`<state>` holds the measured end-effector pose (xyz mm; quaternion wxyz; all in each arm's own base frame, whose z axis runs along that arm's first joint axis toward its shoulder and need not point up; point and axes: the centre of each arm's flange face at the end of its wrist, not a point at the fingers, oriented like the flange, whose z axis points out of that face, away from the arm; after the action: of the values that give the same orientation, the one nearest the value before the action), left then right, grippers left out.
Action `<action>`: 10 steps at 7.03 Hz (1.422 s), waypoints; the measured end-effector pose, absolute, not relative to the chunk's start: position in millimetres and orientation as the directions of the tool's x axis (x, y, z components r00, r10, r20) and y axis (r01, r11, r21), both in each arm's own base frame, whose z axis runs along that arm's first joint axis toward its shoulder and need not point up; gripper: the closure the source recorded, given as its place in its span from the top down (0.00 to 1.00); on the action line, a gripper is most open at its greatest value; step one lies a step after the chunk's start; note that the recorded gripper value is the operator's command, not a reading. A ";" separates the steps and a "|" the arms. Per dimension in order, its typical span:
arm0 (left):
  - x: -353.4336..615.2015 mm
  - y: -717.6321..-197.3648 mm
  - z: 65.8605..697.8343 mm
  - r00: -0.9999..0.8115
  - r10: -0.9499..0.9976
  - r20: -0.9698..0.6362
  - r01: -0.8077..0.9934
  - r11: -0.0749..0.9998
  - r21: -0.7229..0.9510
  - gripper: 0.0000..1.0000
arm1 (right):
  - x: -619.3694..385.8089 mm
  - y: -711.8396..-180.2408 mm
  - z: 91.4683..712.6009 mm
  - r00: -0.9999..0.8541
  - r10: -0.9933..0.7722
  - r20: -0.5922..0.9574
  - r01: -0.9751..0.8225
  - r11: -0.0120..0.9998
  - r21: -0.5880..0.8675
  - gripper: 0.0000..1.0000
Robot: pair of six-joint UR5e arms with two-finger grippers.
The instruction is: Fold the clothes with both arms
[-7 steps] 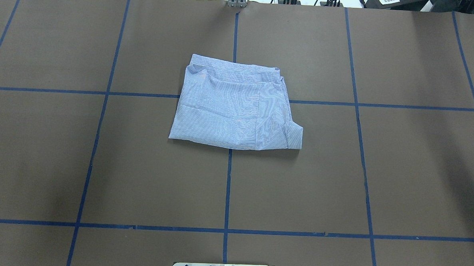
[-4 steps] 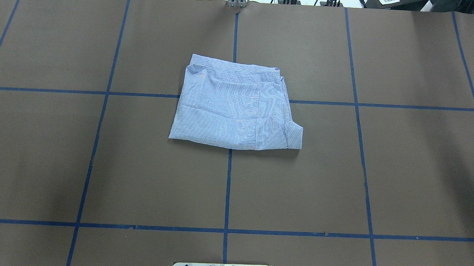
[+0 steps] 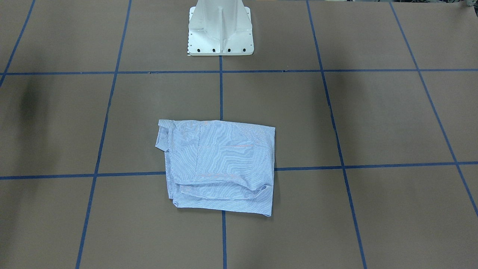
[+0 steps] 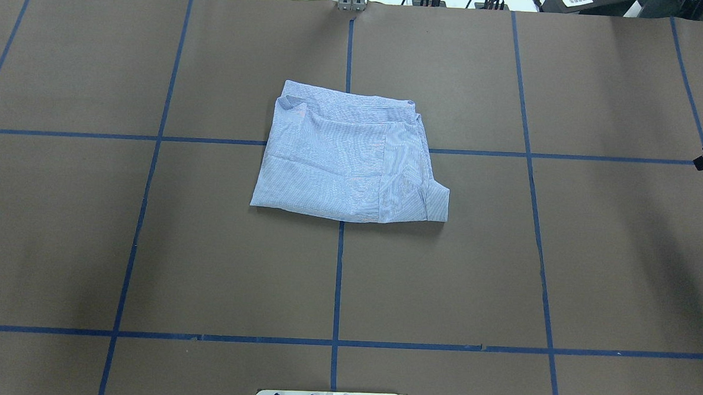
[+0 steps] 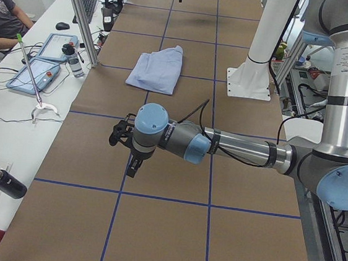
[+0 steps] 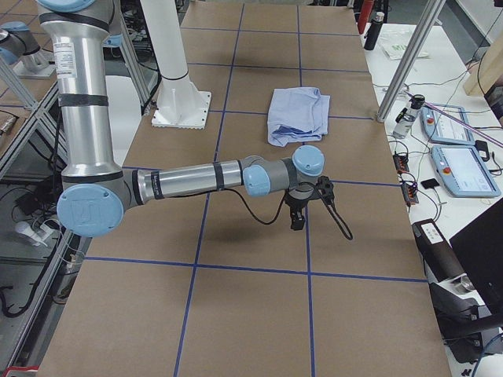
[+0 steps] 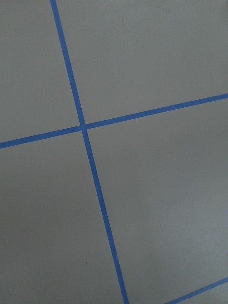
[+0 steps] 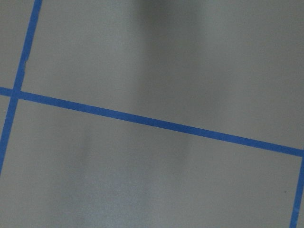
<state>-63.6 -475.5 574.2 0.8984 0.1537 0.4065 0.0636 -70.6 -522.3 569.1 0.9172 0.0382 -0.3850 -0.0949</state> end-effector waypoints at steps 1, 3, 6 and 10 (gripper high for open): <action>-63.3 -475.5 575.9 0.659 0.238 -0.713 0.010 0.946 0.325 1.00 | -68.8 -521.9 568.1 0.708 -0.211 0.674 0.144 0.977 0.155 1.00; -61.8 -478.4 558.1 0.640 0.266 -0.721 0.011 0.935 0.354 1.00 | -68.7 -523.4 565.4 0.714 -0.218 0.665 0.146 0.976 0.164 1.00; -61.0 -478.4 544.9 0.634 0.284 -0.720 0.011 0.927 0.375 1.00 | -71.2 -523.7 554.9 0.700 -0.232 0.676 0.149 0.972 0.179 1.00; -61.1 -482.9 545.4 0.636 0.285 -0.717 0.010 0.926 0.377 1.00 | -70.3 -521.8 539.7 0.696 -0.243 0.676 0.144 0.969 0.201 1.00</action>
<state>-61.1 -482.9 545.4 0.8871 0.1760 0.4197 0.0774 -70.3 -521.8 539.7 0.9185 0.0663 -0.3754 -0.1054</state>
